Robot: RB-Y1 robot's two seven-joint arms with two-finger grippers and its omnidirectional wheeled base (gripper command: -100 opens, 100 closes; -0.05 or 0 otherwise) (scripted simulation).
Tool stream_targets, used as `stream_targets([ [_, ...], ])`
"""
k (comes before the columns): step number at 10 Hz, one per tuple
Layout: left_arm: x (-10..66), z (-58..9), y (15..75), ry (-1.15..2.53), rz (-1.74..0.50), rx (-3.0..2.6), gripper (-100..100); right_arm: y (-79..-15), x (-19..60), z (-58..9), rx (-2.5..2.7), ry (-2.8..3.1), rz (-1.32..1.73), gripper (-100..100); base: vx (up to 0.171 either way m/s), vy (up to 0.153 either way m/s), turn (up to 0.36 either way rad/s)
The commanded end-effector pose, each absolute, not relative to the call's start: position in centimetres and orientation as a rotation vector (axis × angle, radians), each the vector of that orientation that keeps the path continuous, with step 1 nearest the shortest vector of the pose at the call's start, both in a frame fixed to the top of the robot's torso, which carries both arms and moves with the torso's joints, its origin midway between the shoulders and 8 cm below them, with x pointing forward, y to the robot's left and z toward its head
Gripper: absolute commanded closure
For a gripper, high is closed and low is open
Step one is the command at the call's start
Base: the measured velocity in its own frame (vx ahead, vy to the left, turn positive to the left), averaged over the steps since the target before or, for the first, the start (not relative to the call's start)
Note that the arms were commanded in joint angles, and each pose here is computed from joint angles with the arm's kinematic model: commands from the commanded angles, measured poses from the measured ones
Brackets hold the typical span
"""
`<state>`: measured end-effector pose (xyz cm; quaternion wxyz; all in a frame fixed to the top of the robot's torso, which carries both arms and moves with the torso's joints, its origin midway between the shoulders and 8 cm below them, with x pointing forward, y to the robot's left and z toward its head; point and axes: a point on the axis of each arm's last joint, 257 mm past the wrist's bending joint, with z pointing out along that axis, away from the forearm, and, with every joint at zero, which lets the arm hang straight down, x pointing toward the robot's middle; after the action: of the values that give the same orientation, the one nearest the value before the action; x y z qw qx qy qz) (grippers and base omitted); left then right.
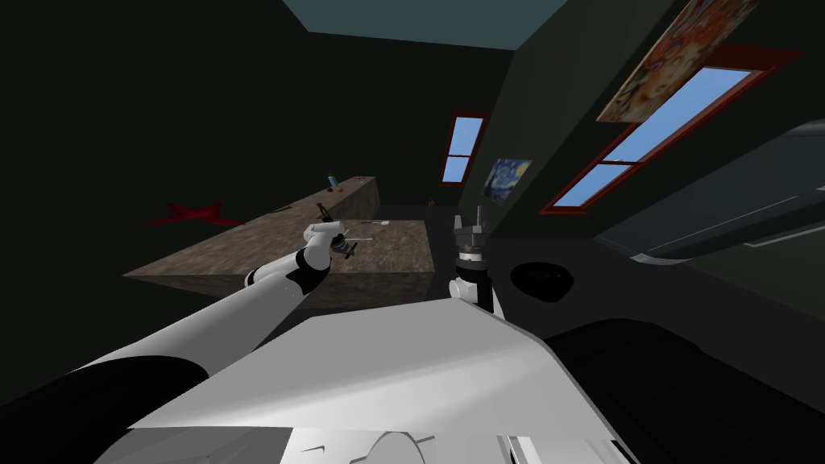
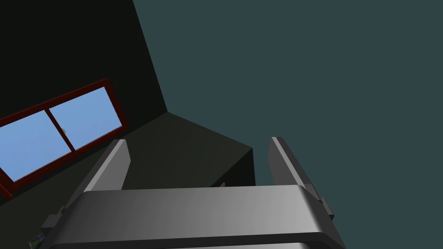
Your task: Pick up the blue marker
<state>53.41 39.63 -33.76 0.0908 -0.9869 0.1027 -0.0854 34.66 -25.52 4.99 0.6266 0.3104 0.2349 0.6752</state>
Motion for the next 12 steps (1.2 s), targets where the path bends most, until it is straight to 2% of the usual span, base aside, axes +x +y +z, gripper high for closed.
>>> stream_targets([
  [1,53.3,-34.4,39.6,0.313,-0.255,-2.932,-100,-25.5,34.7,5.0,0.712,0.539,1.548,0,-0.003,-0.005,0.014],
  [4,53.1,-34.9,39.7,0.317,-0.257,-2.931,-100,-25.5,34.7,5.0,0.712,0.539,1.548,0,0.000,0.000,0.000],
  [5,53.2,-34.9,39.7,0.317,-0.260,-2.930,100,-25.5,34.7,5.0,0.712,0.539,1.548,0,0.000,0.000,0.000],
  [9,53.2,-34.9,39.7,0.314,-0.260,-2.930,100,-25.5,34.7,5.0,0.712,0.539,1.548,0,0.000,0.001,0.004],
  [10,53.2,-34.8,39.7,0.314,-0.260,-2.930,0,-25.5,34.7,5.0,0.712,0.539,1.548,0,0.000,0.000,0.000],
  [11,53.6,-33.6,39.6,0.308,-0.255,-2.932,100,-25.5,34.7,5.0,0.712,0.539,1.548,0,0.000,0.000,0.000],
  [12,53.8,-33.2,39.5,0.304,-0.254,-2.932,100,-25.5,34.7,5.0,0.712,0.539,1.548,0,0.002,0.004,-0.010],
])
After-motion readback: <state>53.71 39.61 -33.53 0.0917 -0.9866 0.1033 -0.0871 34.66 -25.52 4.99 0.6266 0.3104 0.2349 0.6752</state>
